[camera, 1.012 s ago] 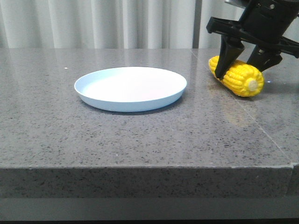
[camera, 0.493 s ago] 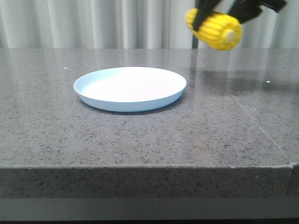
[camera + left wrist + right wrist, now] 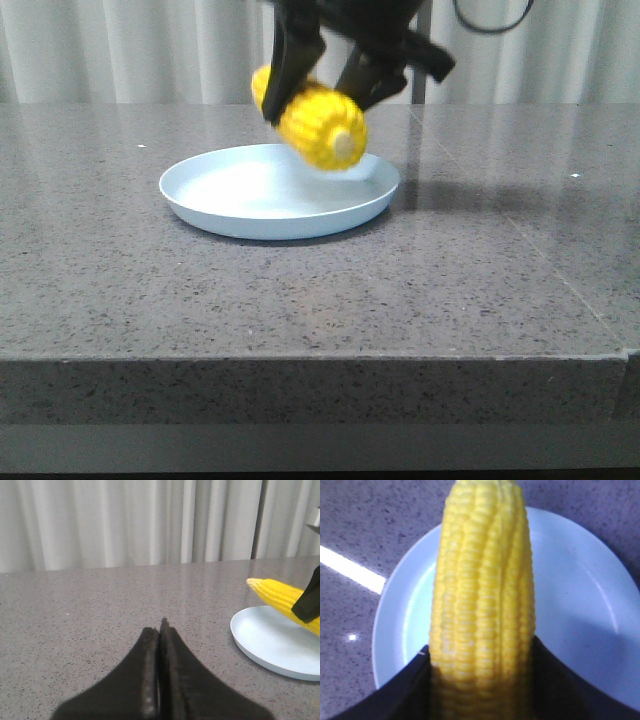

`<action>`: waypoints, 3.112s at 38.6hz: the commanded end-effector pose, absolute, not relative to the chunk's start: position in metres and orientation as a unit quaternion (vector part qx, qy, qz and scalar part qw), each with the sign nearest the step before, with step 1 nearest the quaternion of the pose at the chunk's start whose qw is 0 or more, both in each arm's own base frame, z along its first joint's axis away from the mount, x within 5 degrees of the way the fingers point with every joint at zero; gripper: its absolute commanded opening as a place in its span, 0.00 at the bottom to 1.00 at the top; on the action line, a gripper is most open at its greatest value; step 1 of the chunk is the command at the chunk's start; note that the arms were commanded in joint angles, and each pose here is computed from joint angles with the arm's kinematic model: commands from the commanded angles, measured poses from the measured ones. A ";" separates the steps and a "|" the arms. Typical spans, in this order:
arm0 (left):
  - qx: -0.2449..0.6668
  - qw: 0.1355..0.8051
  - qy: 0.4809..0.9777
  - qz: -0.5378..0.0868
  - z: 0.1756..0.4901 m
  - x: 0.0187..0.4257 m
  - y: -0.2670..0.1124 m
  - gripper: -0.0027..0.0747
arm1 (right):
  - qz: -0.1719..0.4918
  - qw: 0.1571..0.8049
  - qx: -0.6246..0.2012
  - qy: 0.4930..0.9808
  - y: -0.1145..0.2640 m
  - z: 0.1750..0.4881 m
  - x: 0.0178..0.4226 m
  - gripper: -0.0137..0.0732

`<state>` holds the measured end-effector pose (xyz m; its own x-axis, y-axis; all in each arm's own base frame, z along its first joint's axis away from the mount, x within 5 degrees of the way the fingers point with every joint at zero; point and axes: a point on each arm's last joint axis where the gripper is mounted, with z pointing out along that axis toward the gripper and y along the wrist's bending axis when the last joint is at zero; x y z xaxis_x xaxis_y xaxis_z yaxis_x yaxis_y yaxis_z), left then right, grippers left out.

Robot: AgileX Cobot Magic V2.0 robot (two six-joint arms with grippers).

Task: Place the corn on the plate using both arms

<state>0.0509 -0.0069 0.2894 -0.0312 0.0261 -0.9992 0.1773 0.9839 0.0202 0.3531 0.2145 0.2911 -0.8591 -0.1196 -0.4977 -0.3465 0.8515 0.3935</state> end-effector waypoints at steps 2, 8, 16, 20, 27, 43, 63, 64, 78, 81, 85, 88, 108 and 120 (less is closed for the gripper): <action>0.068 0.725 0.683 -0.062 0.305 0.050 -0.008 0.01 | 0.259 0.270 -0.119 0.920 0.216 0.308 0.357 0.41; 0.068 0.725 0.683 -0.062 0.305 0.050 -0.008 0.01 | 0.258 0.262 -0.121 0.922 0.216 0.307 0.357 0.64; 0.068 0.725 0.683 -0.062 0.305 0.050 -0.008 0.01 | 0.266 0.273 -0.133 0.915 0.214 0.332 0.351 0.89; 0.068 0.725 0.683 -0.062 0.305 0.050 -0.008 0.01 | 0.273 0.297 -0.139 0.905 0.212 0.354 0.347 0.89; 0.068 0.725 0.683 -0.062 0.305 0.050 -0.008 0.01 | 0.264 0.320 -0.158 0.896 0.207 0.383 0.341 0.81; 0.068 0.725 0.683 -0.062 0.305 0.050 -0.008 0.01 | 0.208 0.314 -0.158 0.913 0.181 0.385 0.346 0.15; 0.068 0.725 0.683 -0.062 0.305 0.050 -0.008 0.01 | 0.022 0.398 -0.005 0.917 0.048 0.415 0.308 0.14; 0.068 0.725 0.683 -0.062 0.305 0.050 -0.008 0.01 | 0.021 0.403 0.000 0.915 0.044 0.415 0.302 0.14; 0.068 0.725 0.683 -0.062 0.305 0.050 -0.008 0.01 | 0.039 0.503 0.001 0.863 0.025 0.375 0.212 0.14; 0.068 0.725 0.683 -0.062 0.305 0.050 -0.008 0.01 | 0.044 0.526 -0.002 0.850 0.023 0.361 0.192 0.14; 0.068 0.725 0.683 -0.062 0.305 0.050 -0.008 0.01 | 0.052 0.562 -0.005 0.825 0.020 0.346 0.164 0.14; 0.068 0.725 0.683 -0.062 0.305 0.050 -0.008 0.01 | 0.057 0.588 -0.007 0.807 0.017 0.334 0.143 0.14; 0.068 0.725 0.683 -0.062 0.305 0.050 -0.008 0.01 | 0.072 0.697 -0.005 0.713 0.006 0.313 0.059 0.14; 0.068 0.725 0.683 -0.062 0.305 0.050 -0.008 0.01 | 0.072 0.697 -0.005 0.713 0.006 0.313 0.059 0.14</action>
<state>0.0509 -0.0069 0.2896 -0.0291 0.0272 -0.9992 0.1771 0.9839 0.0217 0.0594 0.0054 0.2980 -0.1241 0.0912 -0.9881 -0.0960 0.9900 0.1034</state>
